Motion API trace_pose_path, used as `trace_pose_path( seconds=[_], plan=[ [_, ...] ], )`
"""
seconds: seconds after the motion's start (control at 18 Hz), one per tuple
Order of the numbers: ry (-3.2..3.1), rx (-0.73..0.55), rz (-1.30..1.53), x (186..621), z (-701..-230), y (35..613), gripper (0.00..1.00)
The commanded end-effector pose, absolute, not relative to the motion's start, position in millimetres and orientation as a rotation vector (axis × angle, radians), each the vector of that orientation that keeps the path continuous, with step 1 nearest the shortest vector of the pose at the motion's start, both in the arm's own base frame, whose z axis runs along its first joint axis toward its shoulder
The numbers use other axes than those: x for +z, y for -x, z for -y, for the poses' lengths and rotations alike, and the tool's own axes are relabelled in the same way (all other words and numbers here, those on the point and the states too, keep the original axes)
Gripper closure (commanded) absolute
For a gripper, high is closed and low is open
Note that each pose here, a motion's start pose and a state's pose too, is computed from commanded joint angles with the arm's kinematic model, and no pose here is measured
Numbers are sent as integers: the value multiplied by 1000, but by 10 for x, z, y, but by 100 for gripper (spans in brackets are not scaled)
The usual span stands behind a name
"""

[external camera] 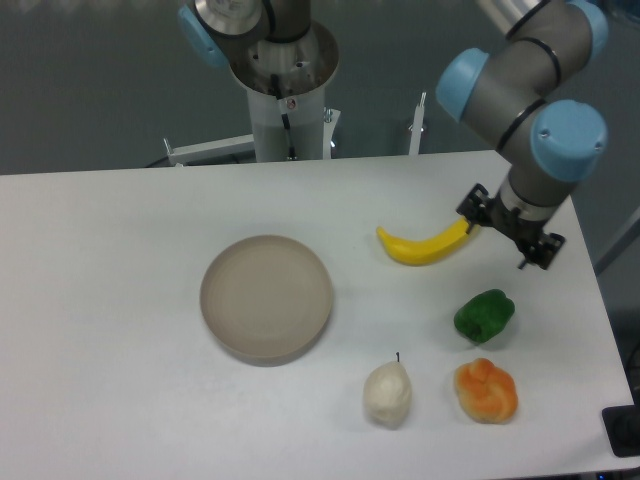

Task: Pick up the banana from the table
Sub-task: 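Move the open gripper up and over to the yellow banana, then lower the gripper onto the banana and close the fingers on it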

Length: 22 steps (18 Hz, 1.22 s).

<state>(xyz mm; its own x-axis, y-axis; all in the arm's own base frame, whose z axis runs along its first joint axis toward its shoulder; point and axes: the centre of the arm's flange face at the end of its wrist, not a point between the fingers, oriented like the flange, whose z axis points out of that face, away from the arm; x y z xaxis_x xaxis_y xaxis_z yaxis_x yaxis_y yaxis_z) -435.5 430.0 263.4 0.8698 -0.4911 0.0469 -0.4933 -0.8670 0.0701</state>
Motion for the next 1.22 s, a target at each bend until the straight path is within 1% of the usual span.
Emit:
trace_pose_path(
  seconds=[0.17,0.28,0.5,1.22],
  plan=[
    [-2970,-18,793,2365,-4202,4187,0],
    [-2958,-10,827,2241,-4166,4054,0],
    [-2960,-52,850,2183,-4139,3918,0],
    [-2950,-18,854,1988,-4103,3808,0]
  ],
)
